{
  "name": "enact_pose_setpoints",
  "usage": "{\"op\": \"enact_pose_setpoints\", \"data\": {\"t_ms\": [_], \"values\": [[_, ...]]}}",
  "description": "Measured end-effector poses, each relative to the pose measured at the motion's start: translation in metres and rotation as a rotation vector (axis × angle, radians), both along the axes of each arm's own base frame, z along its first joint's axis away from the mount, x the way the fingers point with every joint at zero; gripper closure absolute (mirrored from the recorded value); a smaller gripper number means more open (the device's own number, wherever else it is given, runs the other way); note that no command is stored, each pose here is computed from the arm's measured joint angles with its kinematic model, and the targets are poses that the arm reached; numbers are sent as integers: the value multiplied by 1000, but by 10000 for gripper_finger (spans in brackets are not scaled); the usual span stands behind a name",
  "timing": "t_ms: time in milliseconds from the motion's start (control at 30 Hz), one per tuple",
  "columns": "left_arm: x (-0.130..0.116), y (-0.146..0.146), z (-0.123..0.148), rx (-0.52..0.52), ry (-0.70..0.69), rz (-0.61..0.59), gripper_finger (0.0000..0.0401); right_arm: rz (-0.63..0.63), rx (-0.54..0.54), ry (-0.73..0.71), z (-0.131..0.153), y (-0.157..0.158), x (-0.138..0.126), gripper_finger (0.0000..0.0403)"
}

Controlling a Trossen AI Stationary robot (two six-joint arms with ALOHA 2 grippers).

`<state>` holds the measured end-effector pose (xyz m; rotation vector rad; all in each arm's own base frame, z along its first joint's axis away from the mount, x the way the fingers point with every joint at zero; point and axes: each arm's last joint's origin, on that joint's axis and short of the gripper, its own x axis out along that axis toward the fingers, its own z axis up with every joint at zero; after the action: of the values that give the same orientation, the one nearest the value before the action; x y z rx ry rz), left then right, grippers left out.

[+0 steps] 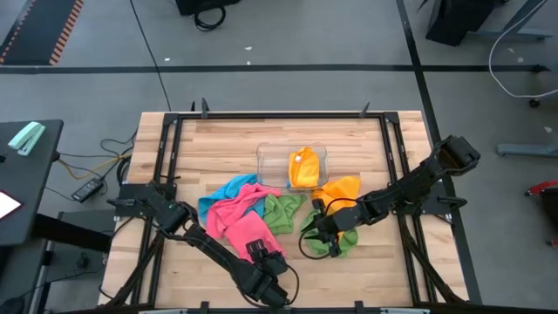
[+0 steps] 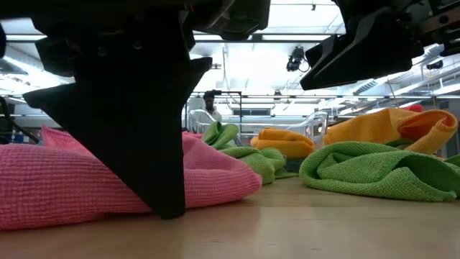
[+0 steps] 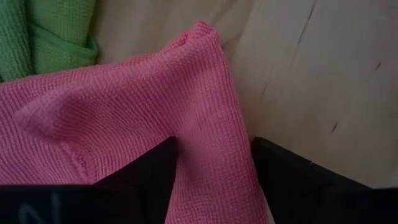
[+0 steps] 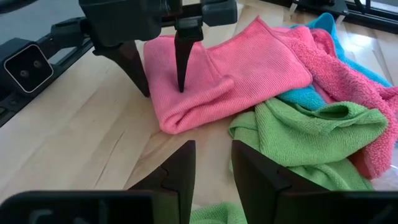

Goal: Fold microfiber towels
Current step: Fold the bottom pink microfiber cloth

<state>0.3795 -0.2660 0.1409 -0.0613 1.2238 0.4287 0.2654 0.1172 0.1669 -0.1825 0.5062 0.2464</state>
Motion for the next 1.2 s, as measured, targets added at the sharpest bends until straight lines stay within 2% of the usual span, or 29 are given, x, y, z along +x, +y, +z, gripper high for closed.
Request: {"op": "enact_pose_setpoints", "data": {"t_ms": [167, 300, 600, 733, 833, 933, 1067, 1200], "values": [[0, 0, -1, -1, 12, 2, 188, 0, 1, -1, 0, 0, 0, 290], [-1, -1, -2, -4, 15, 1, 214, -2, 4, -1, 0, 0, 0, 290], [-3, 0, -4, 13, 29, -7, 339, 27, 19, -1, 1, 1, 0, 290], [-3, 0, -2, 25, 45, -46, 387, 34, 25, -13, 2, 3, 0, 290], [-4, 3, 4, 13, 51, -43, 387, 36, 24, -11, 2, 4, -1, 290], [-3, 7, 23, -41, 21, -40, 382, 52, 31, -6, 1, 4, -1, 290], [6, 7, 37, -156, -50, -42, 389, 68, 28, 10, 4, 3, -4, 290], [20, 2, 42, -275, -148, -78, 385, 62, 45, 29, 21, -1, -16, 290]]}}
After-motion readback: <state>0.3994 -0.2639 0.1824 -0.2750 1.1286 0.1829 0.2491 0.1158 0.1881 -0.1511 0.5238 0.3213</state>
